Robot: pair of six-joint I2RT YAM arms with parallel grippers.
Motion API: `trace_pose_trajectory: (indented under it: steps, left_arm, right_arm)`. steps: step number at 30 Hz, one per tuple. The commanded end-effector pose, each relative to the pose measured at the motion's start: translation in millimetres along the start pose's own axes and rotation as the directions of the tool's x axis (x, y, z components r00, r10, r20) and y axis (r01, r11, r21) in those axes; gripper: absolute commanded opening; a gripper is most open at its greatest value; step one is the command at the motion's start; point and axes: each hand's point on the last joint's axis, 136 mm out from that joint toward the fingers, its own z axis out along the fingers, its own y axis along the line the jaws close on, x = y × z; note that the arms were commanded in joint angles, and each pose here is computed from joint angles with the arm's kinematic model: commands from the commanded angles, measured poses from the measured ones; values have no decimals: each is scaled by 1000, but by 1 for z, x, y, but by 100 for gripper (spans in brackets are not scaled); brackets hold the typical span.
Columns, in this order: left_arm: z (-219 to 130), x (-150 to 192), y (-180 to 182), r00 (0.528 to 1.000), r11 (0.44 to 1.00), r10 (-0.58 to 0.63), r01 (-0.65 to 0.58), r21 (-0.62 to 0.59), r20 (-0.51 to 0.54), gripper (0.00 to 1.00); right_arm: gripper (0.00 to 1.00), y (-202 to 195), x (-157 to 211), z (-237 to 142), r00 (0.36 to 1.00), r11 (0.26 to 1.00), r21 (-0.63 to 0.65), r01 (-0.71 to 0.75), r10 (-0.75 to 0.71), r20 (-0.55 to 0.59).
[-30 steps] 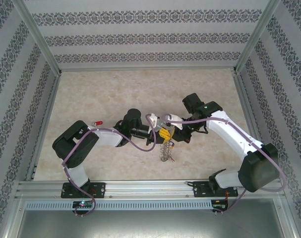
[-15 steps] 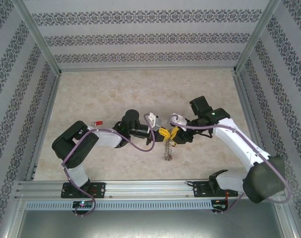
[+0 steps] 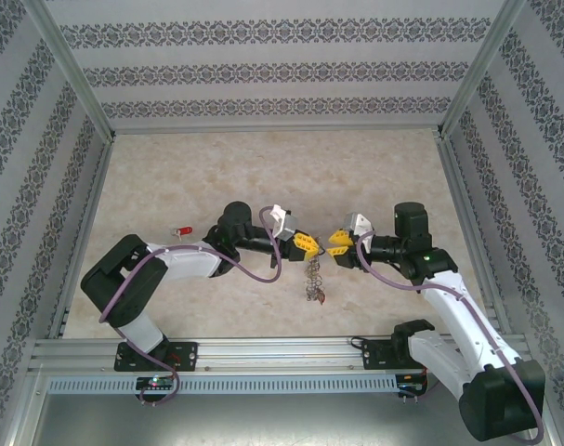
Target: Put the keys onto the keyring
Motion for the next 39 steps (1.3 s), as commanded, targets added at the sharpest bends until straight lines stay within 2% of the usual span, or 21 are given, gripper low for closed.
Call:
trace_pose_trajectory:
  steps: [1, 13, 23, 25, 28, 31, 34, 36, 39]
  left_arm:
    - [-2, -35, -4, 993, 995, 96, -98, 24, 66, 0]
    - [-1, -45, 4, 991, 995, 98, -98, -13, 94, 0]
    - [4, -45, 4, 993, 996, 83, -85, 18, 82, 0]
    - [6, -45, 4, 994, 996, 79, -81, 27, 79, 0]
    - [7, -43, 4, 995, 997, 74, -76, 30, 73, 0]
    - [7, -36, 8, 997, 998, 55, -56, 10, 60, 0]
    - [5, -23, 14, 999, 999, 34, -34, -25, 19, 9]
    - [0, -15, 14, 1000, 999, 24, -24, -34, -8, 23]
    - [-8, -4, 16, 999, 998, 19, -22, -60, -49, 26]
  right_arm:
    - [32, 10, -21, -1, 992, 994, -56, 89, -84, 95]
    - [31, 27, -27, 10, 993, 980, -189, 65, -46, 104]
    - [17, 23, -27, 16, 995, 981, -187, 60, -45, 86]
    - [13, 23, -27, 16, 995, 980, -190, 58, -42, 85]
    - [0, 21, -26, 17, 996, 982, -179, 53, -40, 78]
    - [0, 14, -21, 18, 999, 990, -140, 30, -24, 38]
    - [0, 11, -9, 17, 999, 994, -104, 13, -17, -35]
    - [0, 12, 1, 17, 995, 996, -87, 21, -30, -99]
    - [0, 15, 15, 19, 980, 996, -87, 31, -47, -193]
